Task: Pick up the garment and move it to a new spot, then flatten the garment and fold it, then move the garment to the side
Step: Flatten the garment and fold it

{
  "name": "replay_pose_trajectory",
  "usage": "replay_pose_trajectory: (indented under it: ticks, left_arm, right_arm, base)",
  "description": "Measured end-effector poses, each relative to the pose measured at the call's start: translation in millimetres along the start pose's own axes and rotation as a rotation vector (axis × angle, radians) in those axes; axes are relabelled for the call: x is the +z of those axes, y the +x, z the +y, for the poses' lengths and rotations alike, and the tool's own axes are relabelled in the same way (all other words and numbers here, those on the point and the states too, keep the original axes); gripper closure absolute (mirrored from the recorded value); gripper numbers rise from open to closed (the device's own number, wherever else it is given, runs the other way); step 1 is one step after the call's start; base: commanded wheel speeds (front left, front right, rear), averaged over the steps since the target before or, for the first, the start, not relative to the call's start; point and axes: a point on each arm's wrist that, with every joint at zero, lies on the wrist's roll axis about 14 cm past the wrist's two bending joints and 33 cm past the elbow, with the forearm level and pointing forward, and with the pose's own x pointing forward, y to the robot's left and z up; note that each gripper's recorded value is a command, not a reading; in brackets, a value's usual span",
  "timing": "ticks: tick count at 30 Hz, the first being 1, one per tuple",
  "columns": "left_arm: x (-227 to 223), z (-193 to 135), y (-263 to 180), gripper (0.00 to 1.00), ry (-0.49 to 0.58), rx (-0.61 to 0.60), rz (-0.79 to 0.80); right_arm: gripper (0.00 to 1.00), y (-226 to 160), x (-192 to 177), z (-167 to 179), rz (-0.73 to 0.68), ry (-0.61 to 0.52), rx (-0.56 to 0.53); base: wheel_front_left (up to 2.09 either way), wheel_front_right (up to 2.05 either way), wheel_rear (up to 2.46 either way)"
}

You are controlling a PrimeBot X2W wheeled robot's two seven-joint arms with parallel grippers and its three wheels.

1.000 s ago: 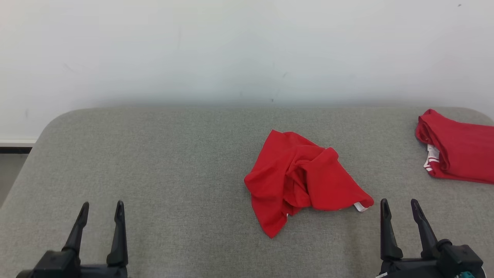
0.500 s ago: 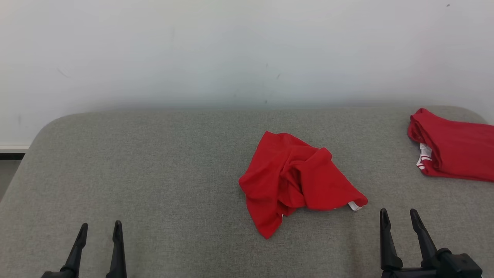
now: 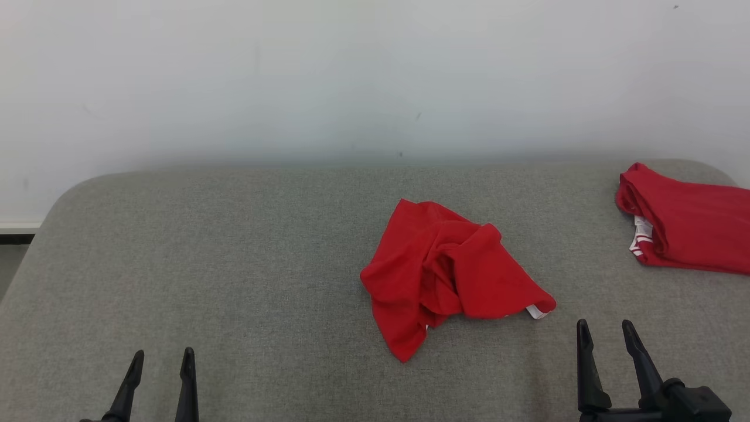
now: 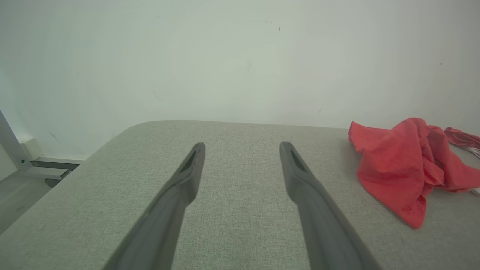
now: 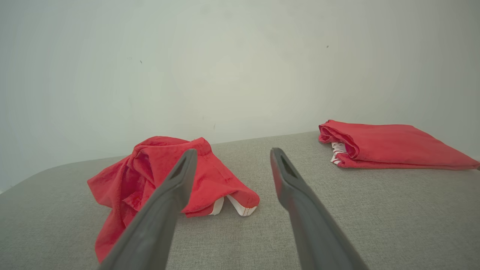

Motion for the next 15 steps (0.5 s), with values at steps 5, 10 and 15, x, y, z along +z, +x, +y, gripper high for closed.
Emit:
replay_pose_trajectory:
  ticks: [5,10,15]
  left_arm:
    - [-3.3,0.6,-1.0,0.00,0.000,-0.001,0.008]
    - [-4.6,1.0,-1.1,0.00,0.012,-0.004,0.011]
    - [-7.0,2.0,-0.8,0.00,0.014,-0.001,0.018]
  right_arm:
    - [0.00,0.5,-1.8,0.5,0.005,0.001,0.001]
    - [0.00,0.7,-3.7,1.1,0.011,0.005,0.003]
    - [0.00,0.3,-5.7,0.4,0.017,0.006,0.000]
  base:
    - [0.00,0.00,0.00]
    - [0.00,0.00,0.00]
    - [0.00,0.00,0.00]
